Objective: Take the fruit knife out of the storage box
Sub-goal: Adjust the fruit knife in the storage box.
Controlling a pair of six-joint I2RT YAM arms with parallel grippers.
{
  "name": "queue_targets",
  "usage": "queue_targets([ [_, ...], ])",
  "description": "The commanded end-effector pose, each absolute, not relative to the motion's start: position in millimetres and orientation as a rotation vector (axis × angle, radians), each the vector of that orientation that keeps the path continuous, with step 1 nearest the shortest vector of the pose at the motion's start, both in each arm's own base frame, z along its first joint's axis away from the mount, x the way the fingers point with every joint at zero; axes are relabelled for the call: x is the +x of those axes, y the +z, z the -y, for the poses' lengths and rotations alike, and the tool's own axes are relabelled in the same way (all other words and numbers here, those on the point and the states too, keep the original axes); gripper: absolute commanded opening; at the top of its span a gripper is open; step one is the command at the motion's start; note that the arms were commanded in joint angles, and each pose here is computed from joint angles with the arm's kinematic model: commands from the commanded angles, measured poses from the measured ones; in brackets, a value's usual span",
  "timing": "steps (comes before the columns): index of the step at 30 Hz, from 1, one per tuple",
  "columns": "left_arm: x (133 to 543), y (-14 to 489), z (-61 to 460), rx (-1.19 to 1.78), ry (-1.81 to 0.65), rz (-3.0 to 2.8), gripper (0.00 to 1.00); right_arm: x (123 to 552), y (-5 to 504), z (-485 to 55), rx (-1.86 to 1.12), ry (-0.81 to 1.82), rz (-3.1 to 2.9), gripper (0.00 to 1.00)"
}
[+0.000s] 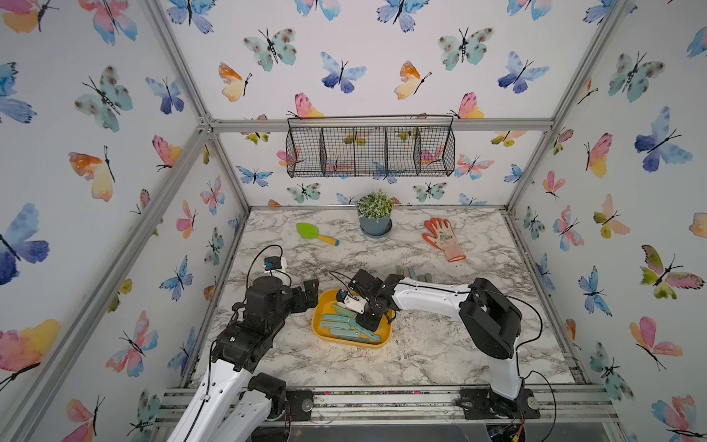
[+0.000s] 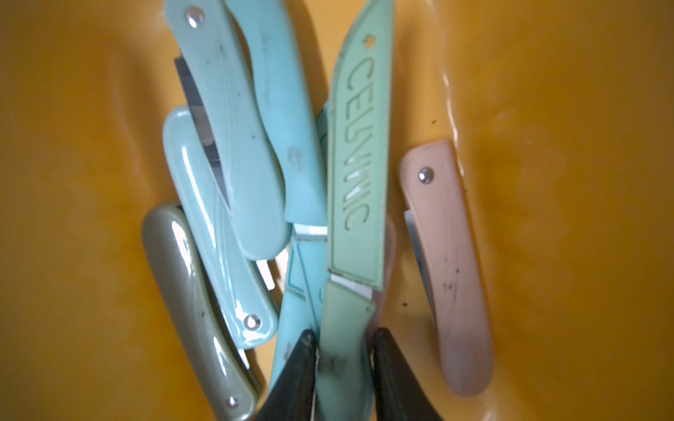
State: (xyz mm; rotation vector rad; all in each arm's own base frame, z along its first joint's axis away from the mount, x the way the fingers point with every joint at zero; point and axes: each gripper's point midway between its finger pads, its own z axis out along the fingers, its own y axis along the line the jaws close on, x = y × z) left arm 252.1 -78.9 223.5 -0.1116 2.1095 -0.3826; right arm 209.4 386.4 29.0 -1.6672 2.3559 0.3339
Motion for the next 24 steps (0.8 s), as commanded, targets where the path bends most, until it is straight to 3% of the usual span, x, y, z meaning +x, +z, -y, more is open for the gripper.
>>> queue_targets([
  [1,252,225,75,-0.117,-0.362,-2.096,0.98,208,26,-388,-1.682,0.325,-2.366,0.26],
  [7,252,225,76,-0.115,-0.365,-2.1,0.98,210,37,-392,-1.657,0.349,-2.343,0.21],
  [24,252,224,75,-0.117,-0.362,-2.102,0.98,205,57,-391,-1.635,0.405,-2.316,0.19],
])
